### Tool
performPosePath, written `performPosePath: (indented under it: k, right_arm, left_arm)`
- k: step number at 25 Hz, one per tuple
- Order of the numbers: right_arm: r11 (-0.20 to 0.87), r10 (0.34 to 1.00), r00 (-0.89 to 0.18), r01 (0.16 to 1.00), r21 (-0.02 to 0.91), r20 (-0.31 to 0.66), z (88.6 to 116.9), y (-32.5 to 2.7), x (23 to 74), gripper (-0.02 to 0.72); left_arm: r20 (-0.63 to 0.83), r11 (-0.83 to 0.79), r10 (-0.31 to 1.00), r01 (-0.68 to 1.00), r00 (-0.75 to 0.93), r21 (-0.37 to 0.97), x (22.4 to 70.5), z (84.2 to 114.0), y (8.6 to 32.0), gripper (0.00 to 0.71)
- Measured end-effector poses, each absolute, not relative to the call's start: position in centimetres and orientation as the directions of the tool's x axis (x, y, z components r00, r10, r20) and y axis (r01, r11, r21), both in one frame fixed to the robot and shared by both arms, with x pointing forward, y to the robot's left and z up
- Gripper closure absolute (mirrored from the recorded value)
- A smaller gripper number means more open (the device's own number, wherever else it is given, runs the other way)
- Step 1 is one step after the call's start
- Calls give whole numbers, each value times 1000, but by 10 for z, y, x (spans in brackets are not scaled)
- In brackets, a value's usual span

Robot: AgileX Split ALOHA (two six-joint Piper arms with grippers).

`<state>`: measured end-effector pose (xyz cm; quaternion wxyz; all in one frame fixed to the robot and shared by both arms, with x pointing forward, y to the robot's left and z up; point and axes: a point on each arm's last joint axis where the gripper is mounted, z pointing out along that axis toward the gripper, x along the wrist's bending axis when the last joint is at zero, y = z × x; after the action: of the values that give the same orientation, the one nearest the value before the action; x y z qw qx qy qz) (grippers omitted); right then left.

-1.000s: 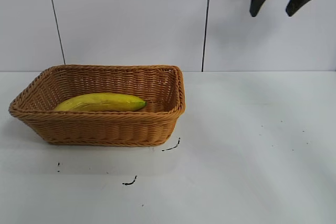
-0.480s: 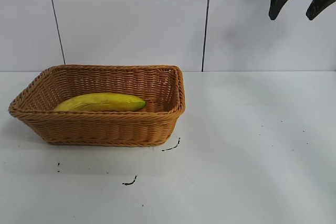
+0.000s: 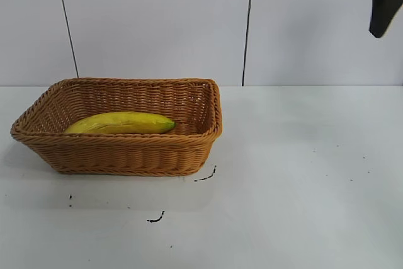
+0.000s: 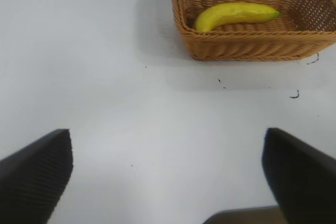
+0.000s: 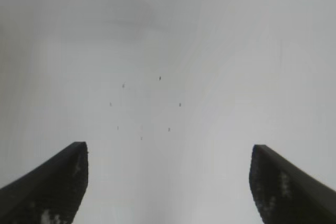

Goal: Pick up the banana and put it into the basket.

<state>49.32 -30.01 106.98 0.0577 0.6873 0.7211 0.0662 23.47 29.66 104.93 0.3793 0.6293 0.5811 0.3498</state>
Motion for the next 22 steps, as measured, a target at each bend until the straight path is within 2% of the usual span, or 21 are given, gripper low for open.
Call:
performPosePath:
  k: [4,12,17,22]
  right_arm:
    - [56,998,-58,979,196,5,1063,-299,437,101]
    - [72,997,-68,875,479,-25,1050,-298,350,101]
    - [50,999,-45,799,599,-23,1040,-298,309,101]
    - [26,1000,-17,671,741,-19,1049,-298,283,101]
  left_arm:
    - [-1,-37,997,466,80,884,235,1049,297,15]
    - [-1,-37,997,466,80,884,235,1049,297,15]
    - [-1,-37,997,466,80,884,235,1049,297,15]
    - [-1,-37,997,466,80,884,235,1049,297,15]
